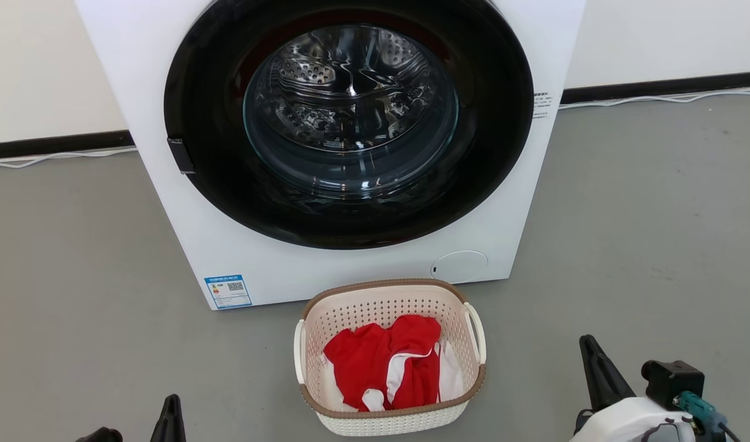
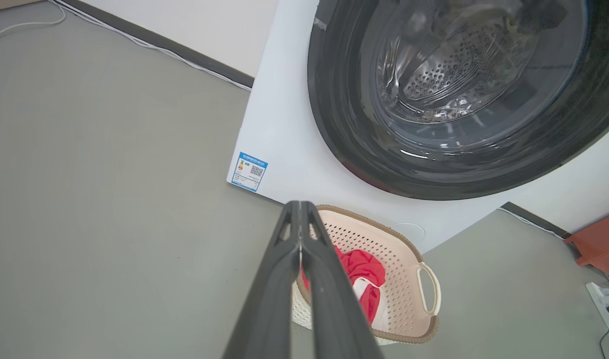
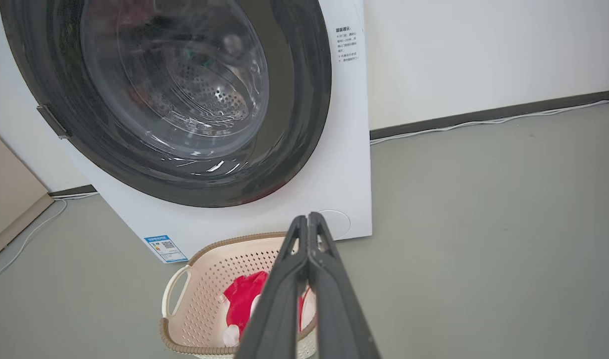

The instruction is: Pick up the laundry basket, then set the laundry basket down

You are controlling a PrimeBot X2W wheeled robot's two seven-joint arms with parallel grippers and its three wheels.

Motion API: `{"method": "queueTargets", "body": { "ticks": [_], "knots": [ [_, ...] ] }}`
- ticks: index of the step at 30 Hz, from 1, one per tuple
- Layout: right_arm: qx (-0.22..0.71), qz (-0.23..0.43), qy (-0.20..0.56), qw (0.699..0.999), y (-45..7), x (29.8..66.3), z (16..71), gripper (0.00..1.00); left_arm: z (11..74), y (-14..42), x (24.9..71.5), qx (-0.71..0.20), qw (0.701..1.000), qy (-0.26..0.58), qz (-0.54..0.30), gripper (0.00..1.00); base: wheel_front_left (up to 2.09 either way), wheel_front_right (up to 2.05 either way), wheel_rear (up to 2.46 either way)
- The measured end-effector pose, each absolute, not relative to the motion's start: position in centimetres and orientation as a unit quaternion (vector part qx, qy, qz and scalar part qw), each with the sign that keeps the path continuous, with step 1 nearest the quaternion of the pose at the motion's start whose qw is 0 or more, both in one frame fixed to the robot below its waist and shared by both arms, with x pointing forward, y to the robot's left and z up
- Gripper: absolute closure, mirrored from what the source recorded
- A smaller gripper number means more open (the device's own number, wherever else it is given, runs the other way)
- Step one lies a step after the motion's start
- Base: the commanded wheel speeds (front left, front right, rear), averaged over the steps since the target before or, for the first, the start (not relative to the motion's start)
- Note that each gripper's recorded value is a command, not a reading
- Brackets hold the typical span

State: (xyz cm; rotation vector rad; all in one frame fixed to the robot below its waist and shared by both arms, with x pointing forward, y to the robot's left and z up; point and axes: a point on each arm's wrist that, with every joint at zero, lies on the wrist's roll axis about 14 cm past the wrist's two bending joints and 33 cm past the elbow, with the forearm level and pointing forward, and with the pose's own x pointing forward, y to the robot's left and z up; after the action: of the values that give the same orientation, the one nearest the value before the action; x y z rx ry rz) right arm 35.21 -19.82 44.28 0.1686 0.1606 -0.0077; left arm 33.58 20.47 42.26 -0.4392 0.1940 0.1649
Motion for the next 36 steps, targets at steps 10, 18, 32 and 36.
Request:
{"method": "queueTargets", "body": {
  "ticks": [10, 18, 32, 36],
  "knots": [
    [0.147, -0.023, 0.073, 0.986, -20.32, 35.53, 44.74, 1.0, 42.34, 20.51, 33.76, -0.265, 0.955, 0.097, 0.088, 1.0, 0.0, 0.0, 0.0],
    [0.196, -0.033, 0.075, 0.977, -20.46, 35.69, 44.78, 1.0, 42.39, 20.52, 33.88, -0.308, 0.942, 0.098, 0.092, 1.0, 0.0, 0.0, 0.0],
    [0.284, -0.049, 0.069, 0.955, -20.69, 36.06, 45.17, 1.0, 42.75, 20.48, 34.29, -0.375, 0.917, 0.094, 0.096, 1.0, 0.0, 0.0, 0.0],
    [0.31, -0.054, 0.068, 0.947, -20.81, 36.13, 45.21, 1.0, 42.93, 20.4, 34.52, -0.395, 0.909, 0.094, 0.096, 1.0, 0.0, 0.0, 0.0]
  ]
}}
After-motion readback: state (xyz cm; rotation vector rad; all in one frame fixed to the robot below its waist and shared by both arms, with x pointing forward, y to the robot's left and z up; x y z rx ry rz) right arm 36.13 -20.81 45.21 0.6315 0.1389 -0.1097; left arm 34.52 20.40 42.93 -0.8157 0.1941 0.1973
